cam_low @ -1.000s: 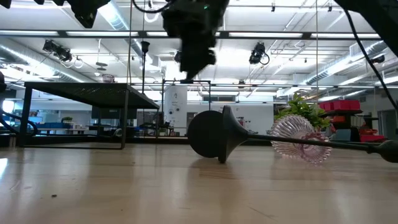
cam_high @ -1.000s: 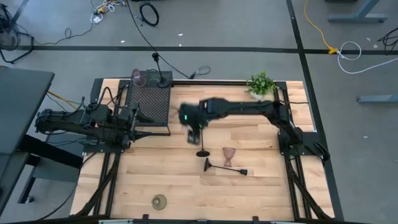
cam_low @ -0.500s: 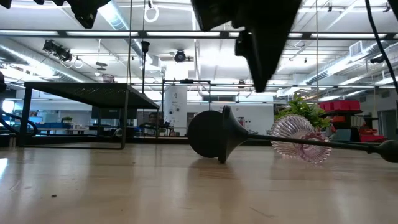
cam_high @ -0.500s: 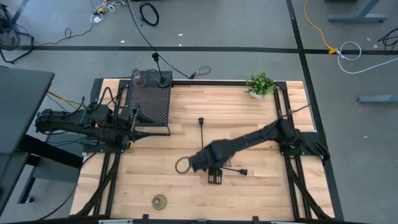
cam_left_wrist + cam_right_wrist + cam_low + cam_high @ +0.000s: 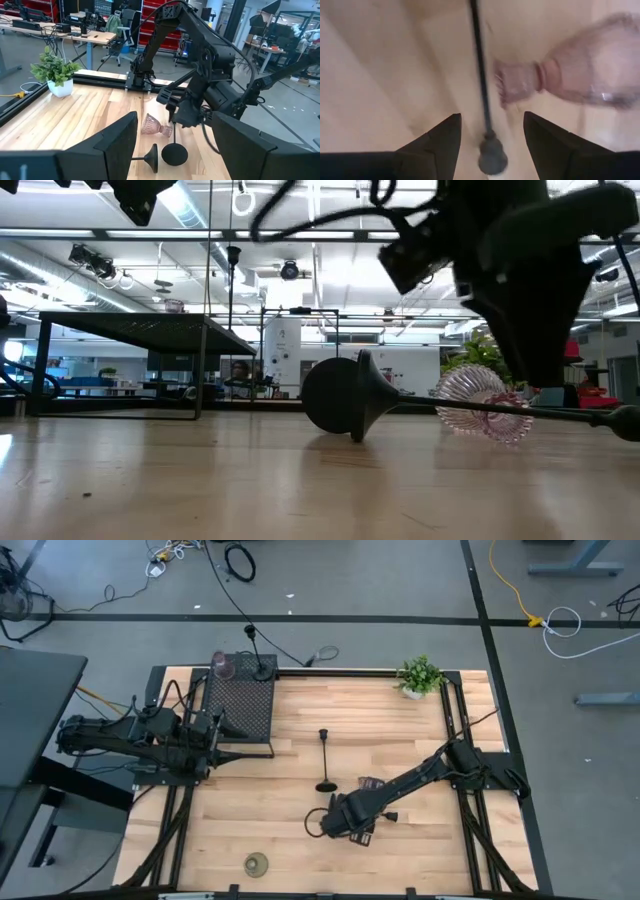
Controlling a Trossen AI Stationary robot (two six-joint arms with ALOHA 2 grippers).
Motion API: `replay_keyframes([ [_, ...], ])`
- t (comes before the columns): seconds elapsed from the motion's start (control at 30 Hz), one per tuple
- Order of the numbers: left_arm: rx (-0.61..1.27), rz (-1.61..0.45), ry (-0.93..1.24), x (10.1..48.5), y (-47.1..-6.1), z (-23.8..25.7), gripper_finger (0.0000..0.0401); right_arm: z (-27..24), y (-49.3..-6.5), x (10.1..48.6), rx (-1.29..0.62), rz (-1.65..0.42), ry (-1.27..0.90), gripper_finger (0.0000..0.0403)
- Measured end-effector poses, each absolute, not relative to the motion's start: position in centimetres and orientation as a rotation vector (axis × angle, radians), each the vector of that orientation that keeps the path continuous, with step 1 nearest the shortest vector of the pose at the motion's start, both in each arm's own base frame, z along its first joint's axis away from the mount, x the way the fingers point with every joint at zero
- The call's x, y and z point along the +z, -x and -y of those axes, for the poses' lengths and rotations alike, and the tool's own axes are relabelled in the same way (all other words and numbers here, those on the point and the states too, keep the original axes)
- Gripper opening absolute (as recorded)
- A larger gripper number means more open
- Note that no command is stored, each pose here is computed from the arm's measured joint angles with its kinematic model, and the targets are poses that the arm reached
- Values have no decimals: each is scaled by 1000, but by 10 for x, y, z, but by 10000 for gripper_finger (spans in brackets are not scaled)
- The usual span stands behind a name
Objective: Pick & Place candle stick holders
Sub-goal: Align the right black candle holder with the other black candle holder on the shelf
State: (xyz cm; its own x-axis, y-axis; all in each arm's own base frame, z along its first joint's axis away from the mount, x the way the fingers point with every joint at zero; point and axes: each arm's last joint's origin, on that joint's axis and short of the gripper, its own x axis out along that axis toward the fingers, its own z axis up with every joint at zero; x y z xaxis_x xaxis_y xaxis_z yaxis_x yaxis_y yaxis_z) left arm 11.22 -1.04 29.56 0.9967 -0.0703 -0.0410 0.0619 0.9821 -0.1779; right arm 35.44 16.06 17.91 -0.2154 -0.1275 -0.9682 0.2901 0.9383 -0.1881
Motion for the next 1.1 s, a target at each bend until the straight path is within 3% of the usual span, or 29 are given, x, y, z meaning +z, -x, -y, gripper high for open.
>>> replay_keyframes([
  [0.83, -99, -50, 196, 296, -112, 11, 259, -192, -337, 179, -482, -1669, -60, 215],
  [1.1, -99, -51, 196, 295, -112, 11, 259, -190, -327, 159, -517, -1715, -77, 215],
])
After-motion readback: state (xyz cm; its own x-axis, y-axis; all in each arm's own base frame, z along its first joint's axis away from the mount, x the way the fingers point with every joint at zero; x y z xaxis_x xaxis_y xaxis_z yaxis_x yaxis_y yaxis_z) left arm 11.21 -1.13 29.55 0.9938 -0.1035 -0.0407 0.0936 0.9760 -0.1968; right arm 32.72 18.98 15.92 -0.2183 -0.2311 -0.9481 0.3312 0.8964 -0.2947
